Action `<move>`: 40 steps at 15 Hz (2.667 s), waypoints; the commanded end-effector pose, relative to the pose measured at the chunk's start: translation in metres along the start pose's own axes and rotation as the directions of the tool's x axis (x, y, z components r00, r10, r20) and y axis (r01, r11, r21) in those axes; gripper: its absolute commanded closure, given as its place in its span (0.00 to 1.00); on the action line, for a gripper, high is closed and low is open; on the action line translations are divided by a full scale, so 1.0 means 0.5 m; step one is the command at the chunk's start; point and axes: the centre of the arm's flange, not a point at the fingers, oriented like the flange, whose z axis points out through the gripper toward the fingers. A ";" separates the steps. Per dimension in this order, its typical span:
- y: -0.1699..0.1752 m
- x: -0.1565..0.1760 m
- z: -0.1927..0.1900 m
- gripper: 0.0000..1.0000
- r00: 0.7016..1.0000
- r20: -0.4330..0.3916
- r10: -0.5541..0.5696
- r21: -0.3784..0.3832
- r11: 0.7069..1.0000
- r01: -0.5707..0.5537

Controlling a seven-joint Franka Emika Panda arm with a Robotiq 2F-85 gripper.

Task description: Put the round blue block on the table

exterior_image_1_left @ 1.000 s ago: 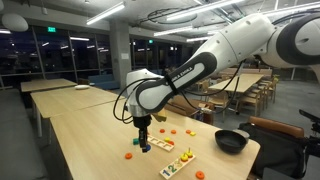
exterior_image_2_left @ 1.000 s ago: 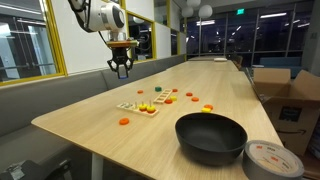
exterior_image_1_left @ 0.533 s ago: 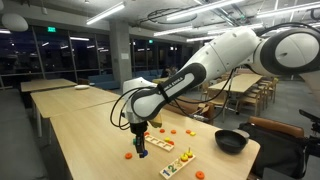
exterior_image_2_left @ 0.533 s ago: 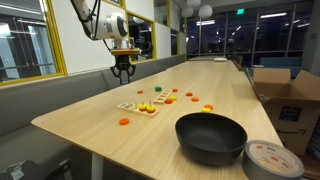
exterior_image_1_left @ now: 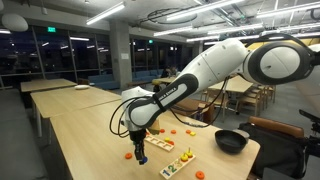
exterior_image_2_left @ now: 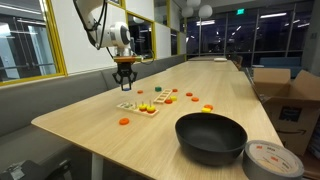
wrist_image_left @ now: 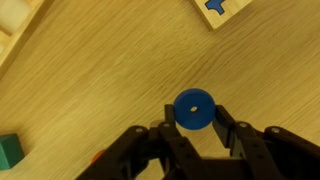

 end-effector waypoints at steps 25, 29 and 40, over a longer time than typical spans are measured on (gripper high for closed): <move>0.021 0.054 0.049 0.25 0.996 0.079 -0.039 0.065 0.997 0.034; 0.021 0.053 0.046 0.00 0.995 0.093 -0.040 0.071 0.997 0.034; 0.033 -0.150 -0.144 0.00 0.966 0.089 0.241 -0.040 0.970 -0.238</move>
